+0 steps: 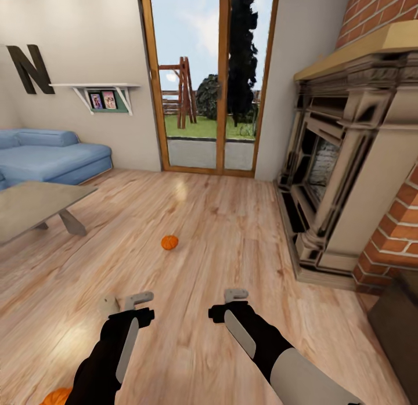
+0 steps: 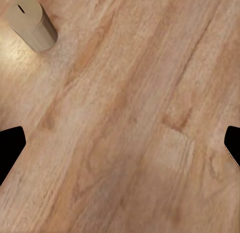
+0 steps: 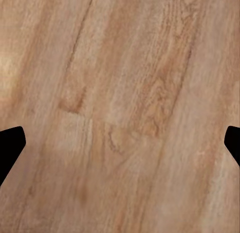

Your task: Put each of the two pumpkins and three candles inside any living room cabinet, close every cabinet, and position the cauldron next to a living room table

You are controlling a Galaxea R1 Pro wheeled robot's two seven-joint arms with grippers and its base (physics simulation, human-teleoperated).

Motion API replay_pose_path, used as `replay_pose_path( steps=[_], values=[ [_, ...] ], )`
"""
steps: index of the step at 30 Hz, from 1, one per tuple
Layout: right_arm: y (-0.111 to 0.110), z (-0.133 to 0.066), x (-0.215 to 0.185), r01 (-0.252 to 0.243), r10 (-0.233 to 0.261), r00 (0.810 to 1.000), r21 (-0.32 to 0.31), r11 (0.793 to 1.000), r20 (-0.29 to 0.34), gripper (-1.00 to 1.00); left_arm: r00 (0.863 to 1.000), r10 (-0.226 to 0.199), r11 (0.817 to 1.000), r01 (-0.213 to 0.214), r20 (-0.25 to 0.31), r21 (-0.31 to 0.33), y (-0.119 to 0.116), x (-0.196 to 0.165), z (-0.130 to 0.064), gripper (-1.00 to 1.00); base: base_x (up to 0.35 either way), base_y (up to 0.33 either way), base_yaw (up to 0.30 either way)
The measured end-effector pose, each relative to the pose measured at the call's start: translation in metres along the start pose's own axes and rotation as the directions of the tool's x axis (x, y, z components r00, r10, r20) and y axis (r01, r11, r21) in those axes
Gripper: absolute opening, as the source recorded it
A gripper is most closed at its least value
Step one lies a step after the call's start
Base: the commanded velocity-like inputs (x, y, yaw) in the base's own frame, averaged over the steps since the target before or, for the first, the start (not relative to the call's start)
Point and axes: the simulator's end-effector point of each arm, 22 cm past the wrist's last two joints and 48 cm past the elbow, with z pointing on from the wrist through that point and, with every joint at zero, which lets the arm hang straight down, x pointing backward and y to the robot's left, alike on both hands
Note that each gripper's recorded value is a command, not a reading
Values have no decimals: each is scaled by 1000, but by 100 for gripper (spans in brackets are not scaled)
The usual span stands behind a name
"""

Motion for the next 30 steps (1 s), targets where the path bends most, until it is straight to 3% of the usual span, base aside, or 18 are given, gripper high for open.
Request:
replay_pose_path(
  steps=[15,30],
  values=[
    [1,0,0,2,-2,1000,-1,1000,0,100,1000,1,1000,-1,0,0,0,0,0,100,291,-106,279],
    [2,0,0,3,-3,1000,-1,1000,1,100,1000,2,1000,-2,0,1,-1,0,0,100,257,-196,279]
  ],
)
